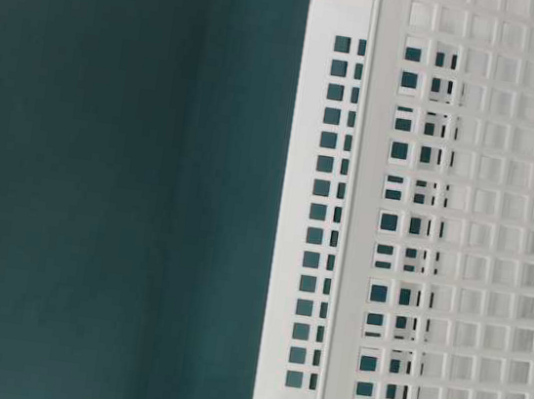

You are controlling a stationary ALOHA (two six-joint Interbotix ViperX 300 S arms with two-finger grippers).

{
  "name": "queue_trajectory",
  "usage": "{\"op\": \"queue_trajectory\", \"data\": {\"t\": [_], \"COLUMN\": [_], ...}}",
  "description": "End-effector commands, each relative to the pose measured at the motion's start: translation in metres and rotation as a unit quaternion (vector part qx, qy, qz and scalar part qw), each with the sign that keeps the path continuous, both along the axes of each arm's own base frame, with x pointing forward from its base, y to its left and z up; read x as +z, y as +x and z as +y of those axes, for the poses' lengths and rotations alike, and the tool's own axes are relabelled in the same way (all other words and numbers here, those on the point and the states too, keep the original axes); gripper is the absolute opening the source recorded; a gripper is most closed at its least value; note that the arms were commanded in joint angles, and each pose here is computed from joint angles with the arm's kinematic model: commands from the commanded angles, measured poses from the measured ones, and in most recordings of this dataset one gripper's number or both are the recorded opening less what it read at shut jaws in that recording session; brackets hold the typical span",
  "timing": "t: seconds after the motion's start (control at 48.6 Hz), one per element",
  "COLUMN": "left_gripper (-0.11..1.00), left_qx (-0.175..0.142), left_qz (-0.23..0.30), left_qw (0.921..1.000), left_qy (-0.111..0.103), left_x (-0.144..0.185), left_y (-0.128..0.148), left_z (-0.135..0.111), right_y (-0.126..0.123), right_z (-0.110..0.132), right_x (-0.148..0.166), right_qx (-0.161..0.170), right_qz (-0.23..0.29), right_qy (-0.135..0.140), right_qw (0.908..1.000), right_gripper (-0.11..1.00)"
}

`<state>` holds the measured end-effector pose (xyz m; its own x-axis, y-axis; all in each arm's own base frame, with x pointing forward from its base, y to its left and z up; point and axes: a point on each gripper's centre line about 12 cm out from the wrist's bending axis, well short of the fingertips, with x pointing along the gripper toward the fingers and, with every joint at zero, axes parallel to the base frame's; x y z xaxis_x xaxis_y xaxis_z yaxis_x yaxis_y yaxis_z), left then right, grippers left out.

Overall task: Lift the white basket with both hands.
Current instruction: 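Move both grippers inward toward the short ends of the white basket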

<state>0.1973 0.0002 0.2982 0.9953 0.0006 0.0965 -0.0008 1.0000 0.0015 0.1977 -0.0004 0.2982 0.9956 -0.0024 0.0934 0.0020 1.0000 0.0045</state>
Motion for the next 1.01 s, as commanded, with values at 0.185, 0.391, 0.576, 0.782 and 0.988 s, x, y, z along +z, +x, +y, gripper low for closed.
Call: {"op": "queue_trajectory", "data": {"t": [0.185, 0.391, 0.576, 0.782, 0.988], "left_gripper": [-0.01, -0.04, -0.04, -0.05, -0.05], "left_qx": [-0.014, -0.015, -0.009, 0.023, 0.049], "left_qz": [0.042, 0.076, 0.123, 0.166, 0.179], "left_qw": [0.9976, 0.9866, 0.9550, 0.8974, 0.8494], "left_qy": [-0.053, -0.144, -0.270, -0.408, -0.494], "left_x": [-0.009, -0.010, 0.003, 0.012, 0.012], "left_y": [0.009, 0.028, 0.046, 0.062, 0.066], "left_z": [-0.004, -0.005, -0.008, -0.006, -0.003], "right_y": [0.008, 0.020, 0.032, 0.043, 0.050], "right_z": [-0.009, -0.025, -0.031, -0.043, -0.043], "right_x": [-0.023, -0.030, -0.021, -0.007, -0.014], "right_qx": [-0.026, -0.076, -0.095, -0.127, -0.162], "right_qz": [0.069, 0.109, 0.129, 0.153, 0.227], "right_qy": [0.148, 0.350, 0.456, 0.571, 0.623], "right_qw": [0.9863, 0.9273, 0.8757, 0.7968, 0.7305], "right_gripper": [0.00, 0.00, 0.00, 0.00, 0.00]}}
